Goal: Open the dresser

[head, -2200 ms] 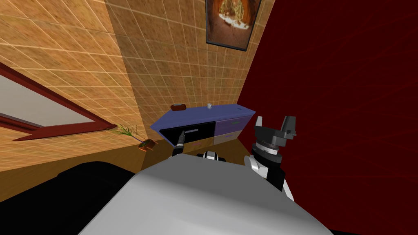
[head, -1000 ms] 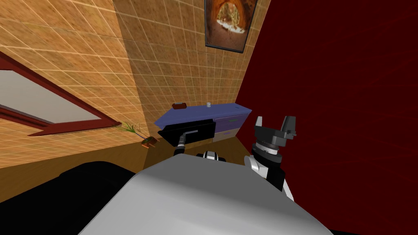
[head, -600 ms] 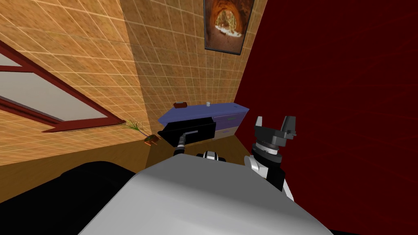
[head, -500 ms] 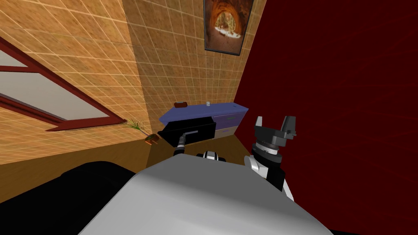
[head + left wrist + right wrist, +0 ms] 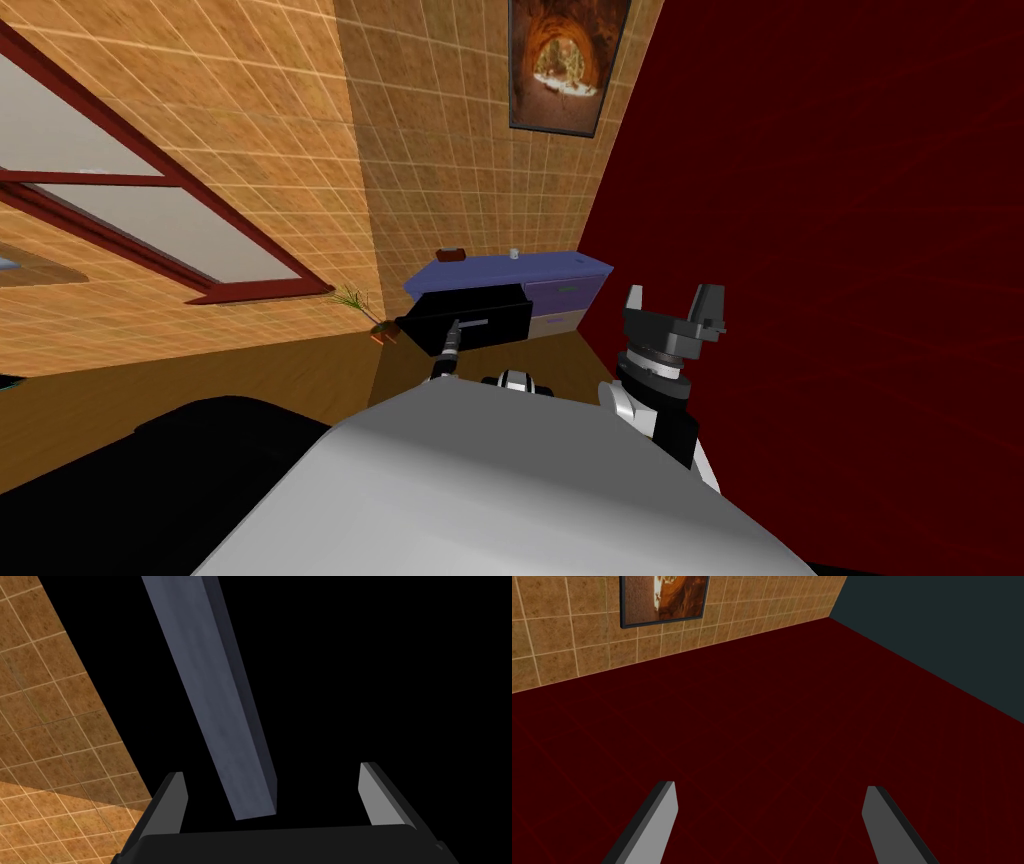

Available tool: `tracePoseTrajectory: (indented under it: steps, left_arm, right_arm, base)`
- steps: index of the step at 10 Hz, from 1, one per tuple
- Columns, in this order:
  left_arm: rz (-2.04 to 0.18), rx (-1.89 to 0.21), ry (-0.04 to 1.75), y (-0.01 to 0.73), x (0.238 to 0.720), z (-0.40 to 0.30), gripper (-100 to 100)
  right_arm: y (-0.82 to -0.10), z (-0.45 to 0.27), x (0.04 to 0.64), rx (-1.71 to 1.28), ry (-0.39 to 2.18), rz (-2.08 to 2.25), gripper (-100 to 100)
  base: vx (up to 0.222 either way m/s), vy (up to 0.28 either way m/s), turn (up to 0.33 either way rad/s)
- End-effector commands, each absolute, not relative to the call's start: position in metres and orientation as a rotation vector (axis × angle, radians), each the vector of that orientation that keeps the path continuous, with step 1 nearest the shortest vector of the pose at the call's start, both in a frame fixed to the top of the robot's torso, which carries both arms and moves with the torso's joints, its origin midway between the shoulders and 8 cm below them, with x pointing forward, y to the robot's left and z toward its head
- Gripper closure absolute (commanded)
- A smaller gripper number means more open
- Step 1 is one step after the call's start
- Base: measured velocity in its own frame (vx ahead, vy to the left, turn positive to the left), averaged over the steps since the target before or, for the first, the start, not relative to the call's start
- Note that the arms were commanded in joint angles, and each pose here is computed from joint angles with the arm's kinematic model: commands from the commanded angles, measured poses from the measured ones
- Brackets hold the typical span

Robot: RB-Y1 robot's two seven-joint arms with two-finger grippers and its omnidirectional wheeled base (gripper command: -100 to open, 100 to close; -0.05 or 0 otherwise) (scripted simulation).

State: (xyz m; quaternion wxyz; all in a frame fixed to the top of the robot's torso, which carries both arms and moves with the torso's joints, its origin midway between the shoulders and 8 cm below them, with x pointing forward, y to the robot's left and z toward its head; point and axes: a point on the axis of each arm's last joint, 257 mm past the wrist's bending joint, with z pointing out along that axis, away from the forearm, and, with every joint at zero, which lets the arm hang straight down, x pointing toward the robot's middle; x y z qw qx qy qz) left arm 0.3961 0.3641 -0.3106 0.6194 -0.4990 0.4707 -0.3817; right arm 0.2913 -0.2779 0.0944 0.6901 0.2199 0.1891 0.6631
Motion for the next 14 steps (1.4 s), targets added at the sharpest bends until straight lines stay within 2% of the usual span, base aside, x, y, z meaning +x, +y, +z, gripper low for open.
tracePoseTrajectory:
  steps: [1,14]
  left_arm:
    - [-0.911,-1.147,1.095,0.355,0.420,-0.314,-100]
    - [-1.032,-1.089,1.190,0.320,0.529,-0.307,-100]
  right_arm:
    - [-0.278,0.094,0.291,0.492,0.423,1.483,0]
    - [-0.278,0.094,0.291,0.492,0.423,1.483,0]
  base:
    - [-0.029,-0.021,-0.003]
    - [-0.046,-0.026,0.099]
